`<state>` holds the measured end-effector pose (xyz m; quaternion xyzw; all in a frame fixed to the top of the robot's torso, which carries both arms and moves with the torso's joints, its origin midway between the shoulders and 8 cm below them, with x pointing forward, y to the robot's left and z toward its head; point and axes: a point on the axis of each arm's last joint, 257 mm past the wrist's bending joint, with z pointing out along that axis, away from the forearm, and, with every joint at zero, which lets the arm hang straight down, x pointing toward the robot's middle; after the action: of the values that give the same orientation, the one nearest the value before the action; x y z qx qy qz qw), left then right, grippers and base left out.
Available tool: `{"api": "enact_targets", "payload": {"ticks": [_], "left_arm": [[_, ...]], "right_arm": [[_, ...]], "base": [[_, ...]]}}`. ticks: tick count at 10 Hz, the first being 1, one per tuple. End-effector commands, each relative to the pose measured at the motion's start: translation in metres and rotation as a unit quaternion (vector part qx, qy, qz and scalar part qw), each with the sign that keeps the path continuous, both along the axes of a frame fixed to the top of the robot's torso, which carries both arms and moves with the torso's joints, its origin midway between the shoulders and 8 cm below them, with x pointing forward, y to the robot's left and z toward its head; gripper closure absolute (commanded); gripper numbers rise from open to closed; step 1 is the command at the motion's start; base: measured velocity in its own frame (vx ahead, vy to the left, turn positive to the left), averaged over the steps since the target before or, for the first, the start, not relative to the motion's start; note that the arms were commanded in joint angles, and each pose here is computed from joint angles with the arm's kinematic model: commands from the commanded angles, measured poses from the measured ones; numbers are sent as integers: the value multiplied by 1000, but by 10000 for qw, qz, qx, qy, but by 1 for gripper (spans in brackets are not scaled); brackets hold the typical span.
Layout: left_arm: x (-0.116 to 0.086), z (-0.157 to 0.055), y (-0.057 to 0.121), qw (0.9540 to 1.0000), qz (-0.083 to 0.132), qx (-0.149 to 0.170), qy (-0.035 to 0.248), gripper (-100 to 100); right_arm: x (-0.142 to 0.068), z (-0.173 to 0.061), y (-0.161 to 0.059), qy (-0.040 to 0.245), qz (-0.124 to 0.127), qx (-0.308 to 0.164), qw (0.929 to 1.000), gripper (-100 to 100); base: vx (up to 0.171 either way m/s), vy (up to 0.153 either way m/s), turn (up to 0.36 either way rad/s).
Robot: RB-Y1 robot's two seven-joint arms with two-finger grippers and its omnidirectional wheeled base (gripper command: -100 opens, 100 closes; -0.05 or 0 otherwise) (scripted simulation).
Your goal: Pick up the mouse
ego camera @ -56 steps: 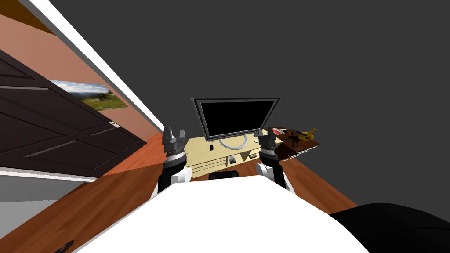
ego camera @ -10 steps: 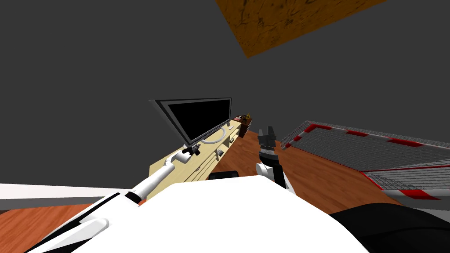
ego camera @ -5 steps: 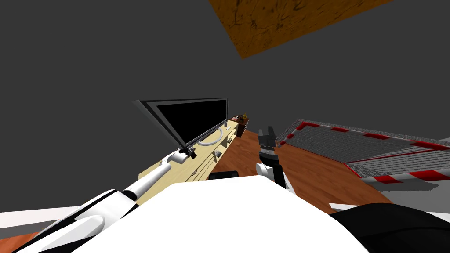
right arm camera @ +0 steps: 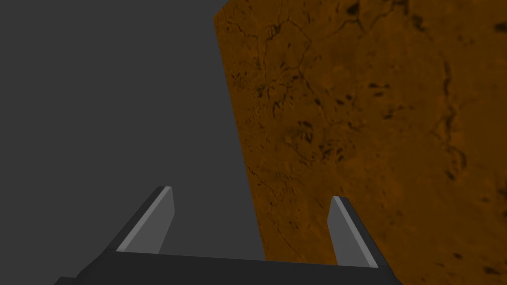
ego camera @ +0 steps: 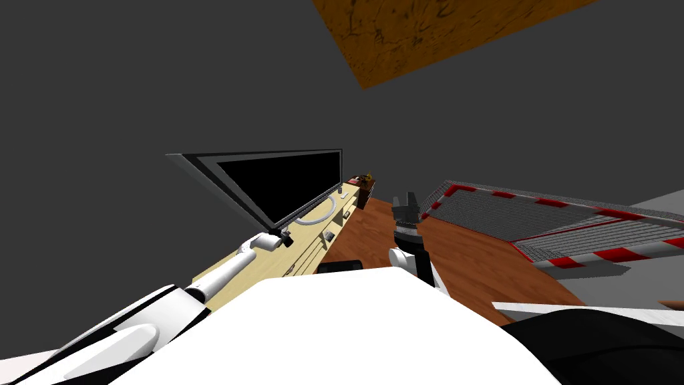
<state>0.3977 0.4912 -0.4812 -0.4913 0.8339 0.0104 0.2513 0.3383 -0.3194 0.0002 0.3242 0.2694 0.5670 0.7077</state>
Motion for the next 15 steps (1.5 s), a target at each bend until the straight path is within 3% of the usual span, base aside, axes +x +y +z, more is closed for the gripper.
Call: {"api": "enact_targets", "payload": {"ticks": [1,3,5,6,7,8,11,12,15], "left_arm": [[-13,-8,12,9997,134,48,220,-100],[-25,-13,19,9990,224,72,383,-100],[-60,-35,24,9958,409,46,821,-100],[-47,-28,22,9969,360,59,691,-100],[-50,-30,22,9967,369,59,722,0],[-55,-40,21,9967,400,56,700,-100],[-60,-47,19,9966,424,54,703,-100],[-59,-48,19,9967,421,54,692,100],[-60,-48,19,9967,421,56,694,100]], "right_arm": [[0,0,0,0,0,0,10000,0],[0,0,0,0,0,0,10000,0],[0,0,0,0,0,0,10000,0],[0,0,0,0,0,0,10000,0],[0,0,0,0,0,0,10000,0],[0,0,0,0,0,0,10000,0],[0,0,0,0,0,-1,10000,0],[0,0,0,0,0,0,10000,0],[0,0,0,0,0,0,10000,0]], "base": [[42,-33,-61],[37,-19,-48],[91,-52,-119],[43,-16,-11],[8,-4,3],[34,23,-49],[21,33,-34],[-2,0,12],[1,0,-5]]}}
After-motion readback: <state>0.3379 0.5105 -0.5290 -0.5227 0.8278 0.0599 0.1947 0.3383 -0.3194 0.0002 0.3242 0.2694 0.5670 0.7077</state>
